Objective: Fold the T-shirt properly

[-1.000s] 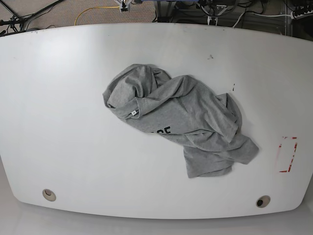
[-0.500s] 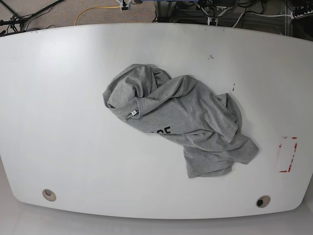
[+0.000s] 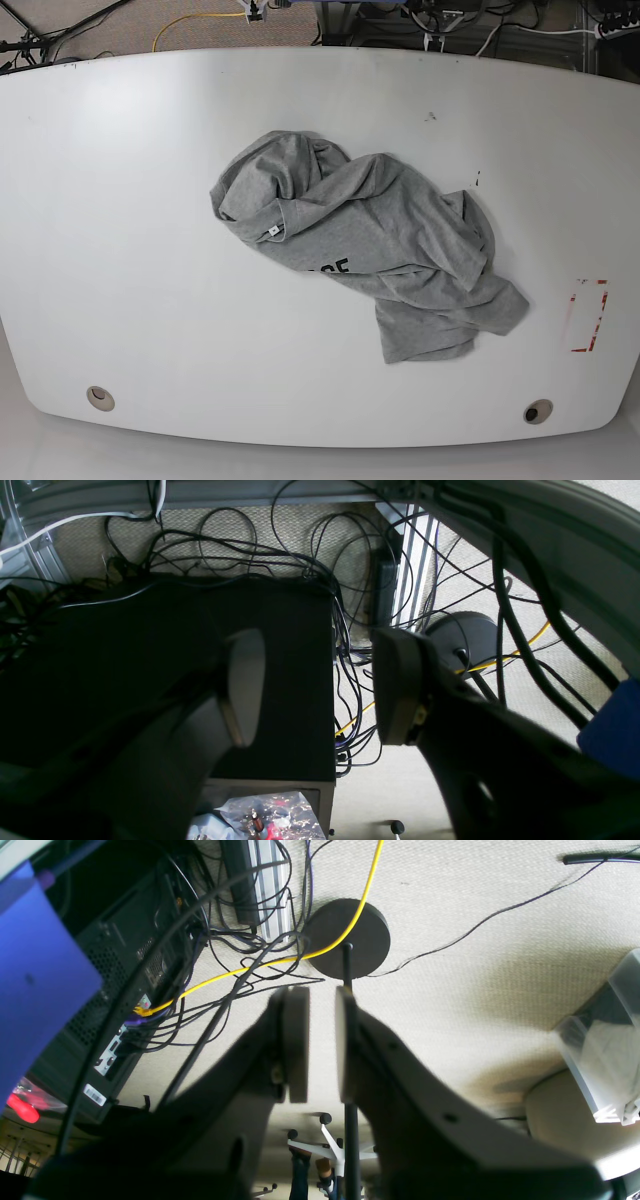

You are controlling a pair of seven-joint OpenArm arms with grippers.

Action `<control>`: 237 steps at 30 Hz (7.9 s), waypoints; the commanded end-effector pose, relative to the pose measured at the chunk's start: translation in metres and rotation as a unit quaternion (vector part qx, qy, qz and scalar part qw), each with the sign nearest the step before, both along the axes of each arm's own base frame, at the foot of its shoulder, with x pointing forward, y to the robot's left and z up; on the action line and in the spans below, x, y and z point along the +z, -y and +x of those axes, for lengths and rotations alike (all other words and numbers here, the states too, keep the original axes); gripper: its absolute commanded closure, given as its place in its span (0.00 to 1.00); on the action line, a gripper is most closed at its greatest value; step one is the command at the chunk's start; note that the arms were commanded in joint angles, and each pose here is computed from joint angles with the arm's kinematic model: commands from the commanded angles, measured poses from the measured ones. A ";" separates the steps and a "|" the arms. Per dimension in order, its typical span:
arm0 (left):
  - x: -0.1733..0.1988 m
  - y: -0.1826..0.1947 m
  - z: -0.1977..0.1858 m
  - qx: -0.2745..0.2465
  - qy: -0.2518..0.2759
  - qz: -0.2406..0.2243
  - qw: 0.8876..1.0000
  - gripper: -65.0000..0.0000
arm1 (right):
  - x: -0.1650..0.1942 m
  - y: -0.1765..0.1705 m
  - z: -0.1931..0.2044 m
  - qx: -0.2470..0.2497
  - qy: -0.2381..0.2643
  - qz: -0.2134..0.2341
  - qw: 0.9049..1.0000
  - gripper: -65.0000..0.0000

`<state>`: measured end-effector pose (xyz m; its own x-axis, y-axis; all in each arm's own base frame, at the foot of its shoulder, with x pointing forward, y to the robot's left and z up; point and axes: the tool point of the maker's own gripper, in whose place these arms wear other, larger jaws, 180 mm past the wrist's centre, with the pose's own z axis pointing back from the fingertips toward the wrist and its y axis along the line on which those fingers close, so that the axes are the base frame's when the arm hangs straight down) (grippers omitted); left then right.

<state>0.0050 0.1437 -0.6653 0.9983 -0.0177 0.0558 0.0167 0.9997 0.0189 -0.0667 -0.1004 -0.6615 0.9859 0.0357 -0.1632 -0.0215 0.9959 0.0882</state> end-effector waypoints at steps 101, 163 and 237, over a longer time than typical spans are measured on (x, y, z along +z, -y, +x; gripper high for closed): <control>0.001 -0.020 -0.005 0.000 -0.003 0.013 1.000 0.52 | 0.003 -0.004 -0.024 0.002 -0.026 0.007 1.000 0.92; 0.003 -0.017 -0.004 -0.007 0.050 0.015 0.999 0.53 | 0.005 -0.006 -0.035 0.002 -0.032 0.010 0.999 0.91; 0.016 -0.054 -0.006 -0.020 0.083 0.044 0.995 0.53 | 0.003 0.006 0.012 0.007 0.079 -0.014 0.997 0.91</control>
<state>-0.0067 0.1941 -0.6529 0.9807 -0.0608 0.1857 0.0425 0.9940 0.1007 -0.0470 -0.1037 -0.6606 0.9985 0.0534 -0.0107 -0.0526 0.9965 0.0656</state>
